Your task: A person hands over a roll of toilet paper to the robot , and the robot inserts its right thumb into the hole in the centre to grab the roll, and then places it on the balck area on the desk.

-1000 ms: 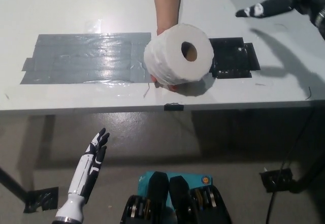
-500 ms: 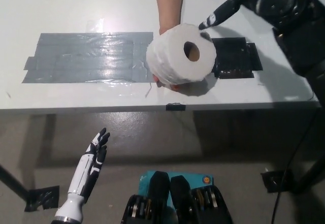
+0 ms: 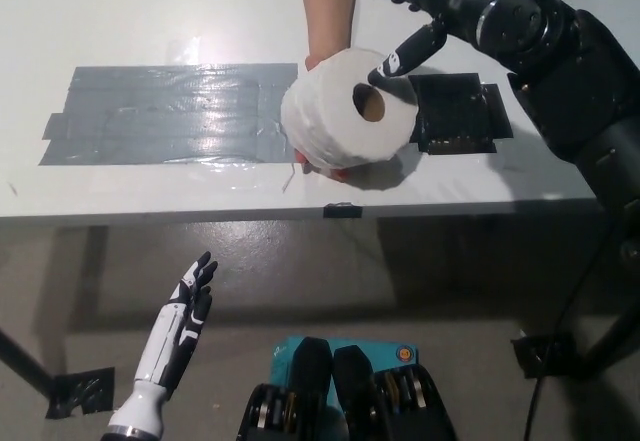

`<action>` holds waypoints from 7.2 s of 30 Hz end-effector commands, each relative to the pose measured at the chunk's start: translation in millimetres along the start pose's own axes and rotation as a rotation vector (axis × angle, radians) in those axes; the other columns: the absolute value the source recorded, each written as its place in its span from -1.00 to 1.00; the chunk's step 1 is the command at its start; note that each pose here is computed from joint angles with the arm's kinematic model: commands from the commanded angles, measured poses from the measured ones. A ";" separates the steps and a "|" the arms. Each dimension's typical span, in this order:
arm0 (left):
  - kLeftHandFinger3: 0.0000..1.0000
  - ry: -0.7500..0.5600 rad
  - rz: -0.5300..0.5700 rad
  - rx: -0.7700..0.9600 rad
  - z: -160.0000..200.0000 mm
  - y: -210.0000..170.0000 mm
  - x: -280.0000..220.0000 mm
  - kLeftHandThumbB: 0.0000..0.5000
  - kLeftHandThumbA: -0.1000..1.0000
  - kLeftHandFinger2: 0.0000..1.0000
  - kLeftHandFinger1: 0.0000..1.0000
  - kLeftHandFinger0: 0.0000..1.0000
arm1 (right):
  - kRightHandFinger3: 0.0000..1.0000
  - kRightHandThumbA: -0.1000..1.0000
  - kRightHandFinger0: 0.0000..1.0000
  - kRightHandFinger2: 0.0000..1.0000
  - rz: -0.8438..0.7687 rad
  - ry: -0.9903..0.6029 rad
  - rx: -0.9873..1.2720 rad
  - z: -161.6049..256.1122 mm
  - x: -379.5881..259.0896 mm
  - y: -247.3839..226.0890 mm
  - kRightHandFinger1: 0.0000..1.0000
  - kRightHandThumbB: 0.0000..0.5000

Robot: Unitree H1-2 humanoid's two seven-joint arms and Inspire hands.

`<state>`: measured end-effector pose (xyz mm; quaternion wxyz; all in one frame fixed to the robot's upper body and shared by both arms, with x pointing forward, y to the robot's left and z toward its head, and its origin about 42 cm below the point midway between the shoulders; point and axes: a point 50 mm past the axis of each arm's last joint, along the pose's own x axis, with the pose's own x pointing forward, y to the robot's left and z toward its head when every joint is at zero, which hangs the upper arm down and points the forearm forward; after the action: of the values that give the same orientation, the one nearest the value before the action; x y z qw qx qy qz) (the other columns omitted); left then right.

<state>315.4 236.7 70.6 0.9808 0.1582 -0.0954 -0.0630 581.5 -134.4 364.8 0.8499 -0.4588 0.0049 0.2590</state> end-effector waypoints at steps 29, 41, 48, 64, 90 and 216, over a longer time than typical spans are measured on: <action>1.00 -0.051 0.002 0.041 9.9 8.0 5.8 -0.25 1.00 1.00 1.00 1.00 | 1.00 1.00 1.00 1.00 0.080 -0.124 0.113 31.9 -28.2 -64.2 1.00 0.62; 1.00 -0.073 0.006 0.014 11.6 7.1 10.1 -0.28 1.00 1.00 1.00 1.00 | 1.00 0.99 1.00 1.00 -0.029 -0.040 0.124 16.1 -12.7 -41.3 1.00 1.00; 1.00 -0.077 0.009 0.015 11.5 8.0 9.9 -0.34 1.00 1.00 1.00 1.00 | 1.00 1.00 1.00 1.00 -0.069 -0.030 -0.006 15.5 -7.8 -30.3 1.00 0.87; 1.00 -0.084 0.011 0.010 14.4 9.3 12.2 -0.45 1.00 1.00 1.00 1.00 | 1.00 1.00 1.00 1.00 -0.116 -0.074 -0.010 20.9 3.6 -14.8 1.00 0.93; 1.00 -0.089 0.017 -0.001 13.0 8.9 15.2 -0.42 1.00 1.00 1.00 1.00 | 1.00 1.00 1.00 1.00 -0.103 -0.013 -0.013 13.1 14.9 21.0 1.00 0.74; 1.00 -0.134 0.012 0.024 24.6 10.1 37.6 -0.51 1.00 1.00 1.00 1.00 | 1.00 -0.32 1.00 1.00 -0.031 0.099 0.553 -110.1 -49.8 -68.6 1.00 0.26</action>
<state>343.8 231.5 90.9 0.9763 0.1593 -0.1308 -0.0664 584.9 -287.5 320.4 0.9288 -0.2316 0.1836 0.2236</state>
